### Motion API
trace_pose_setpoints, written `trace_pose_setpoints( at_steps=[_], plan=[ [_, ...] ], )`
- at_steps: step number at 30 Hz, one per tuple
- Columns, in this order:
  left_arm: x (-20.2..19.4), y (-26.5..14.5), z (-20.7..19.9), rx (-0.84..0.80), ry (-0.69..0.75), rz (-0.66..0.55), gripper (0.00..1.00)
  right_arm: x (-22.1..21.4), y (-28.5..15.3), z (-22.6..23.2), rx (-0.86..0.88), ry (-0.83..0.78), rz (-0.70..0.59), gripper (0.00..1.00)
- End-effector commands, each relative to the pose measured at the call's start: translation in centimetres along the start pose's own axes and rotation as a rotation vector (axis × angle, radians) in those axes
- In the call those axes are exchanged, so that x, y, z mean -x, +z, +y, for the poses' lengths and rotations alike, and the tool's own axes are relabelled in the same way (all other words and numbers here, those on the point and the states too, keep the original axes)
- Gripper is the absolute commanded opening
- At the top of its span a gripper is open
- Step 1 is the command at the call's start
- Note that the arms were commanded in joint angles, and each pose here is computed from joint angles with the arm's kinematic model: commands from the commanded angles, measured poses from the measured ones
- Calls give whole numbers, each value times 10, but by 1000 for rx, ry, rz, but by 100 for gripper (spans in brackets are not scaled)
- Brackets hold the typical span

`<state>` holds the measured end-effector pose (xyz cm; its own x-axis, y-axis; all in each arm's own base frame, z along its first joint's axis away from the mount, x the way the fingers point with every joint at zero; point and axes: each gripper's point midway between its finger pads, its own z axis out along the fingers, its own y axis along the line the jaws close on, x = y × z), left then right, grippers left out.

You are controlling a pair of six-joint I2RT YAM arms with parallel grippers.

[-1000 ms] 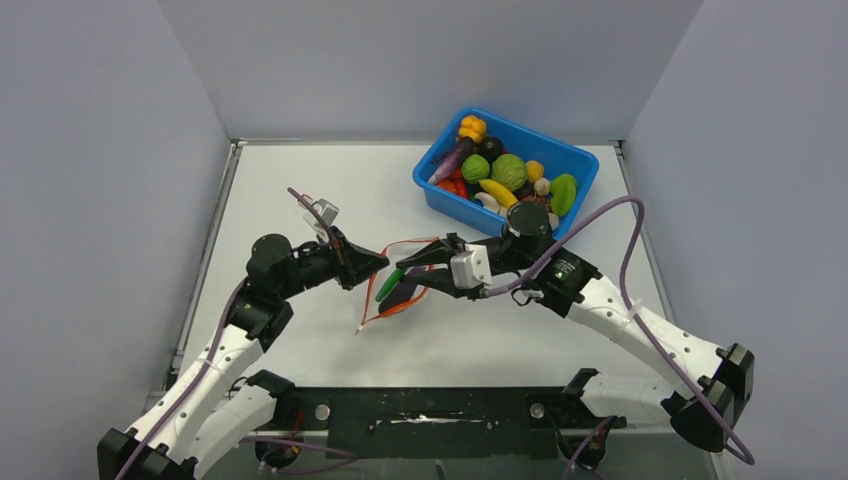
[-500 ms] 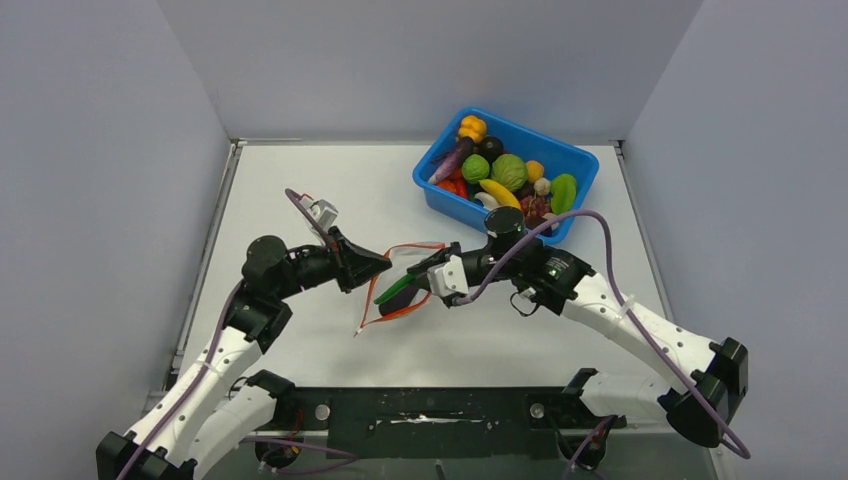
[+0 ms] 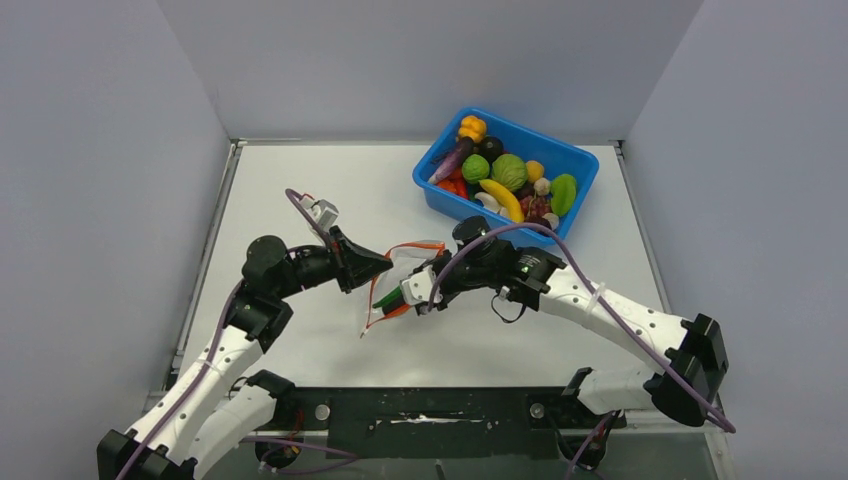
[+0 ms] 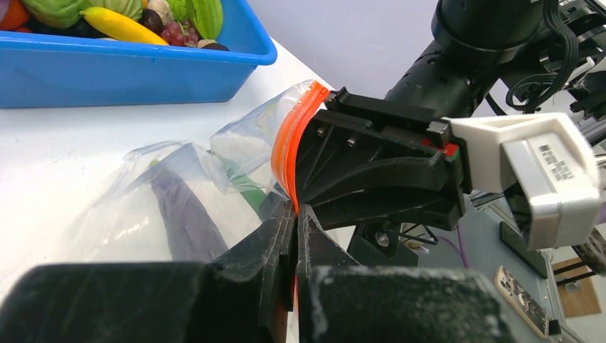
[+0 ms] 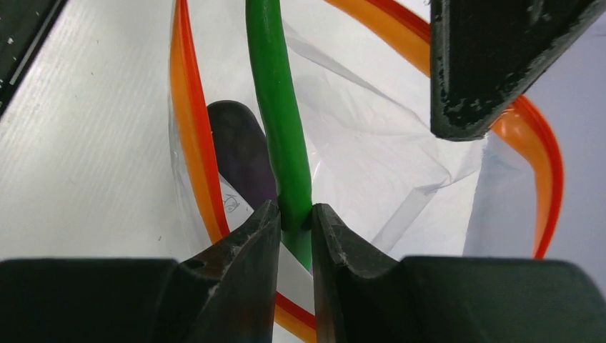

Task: Place the food in the zip-top bag and seal the zipper
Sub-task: Place the fake vegetable in the zipper food storage bag.

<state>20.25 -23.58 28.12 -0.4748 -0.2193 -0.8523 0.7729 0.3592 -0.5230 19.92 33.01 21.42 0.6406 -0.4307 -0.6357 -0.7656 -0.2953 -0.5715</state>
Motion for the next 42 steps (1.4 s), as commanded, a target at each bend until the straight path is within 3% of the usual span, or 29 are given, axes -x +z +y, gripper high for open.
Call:
trace_pose_setpoints(
  at_steps=[1,10,14,16,28,32,36,39,42],
  plan=[
    [16,1,-14,-58,58,-50,0,-8,-5,-22,-72,-30,95,19],
    [16,3,-9,-41,44,-59,0,-12,-1,-25,-94,-52,163,25],
    [15,2,-6,-22,37,-63,0,-13,-3,-25,-106,-64,194,50],
    [15,1,-2,2,44,-69,0,-10,-5,-26,-111,-68,194,56],
    [4,-3,35,172,78,-60,0,39,-28,-44,-261,31,-10,57],
    [-3,-7,60,289,103,-42,0,56,-49,-60,-387,177,-99,57],
    [-5,-11,76,361,131,-40,0,51,-80,-92,-620,400,-132,58],
    [-1,-15,89,430,164,-58,0,23,-105,-108,-770,586,-52,62],
    [7,-20,96,489,205,-65,0,-15,-138,-127,-895,745,30,61]
  ],
)
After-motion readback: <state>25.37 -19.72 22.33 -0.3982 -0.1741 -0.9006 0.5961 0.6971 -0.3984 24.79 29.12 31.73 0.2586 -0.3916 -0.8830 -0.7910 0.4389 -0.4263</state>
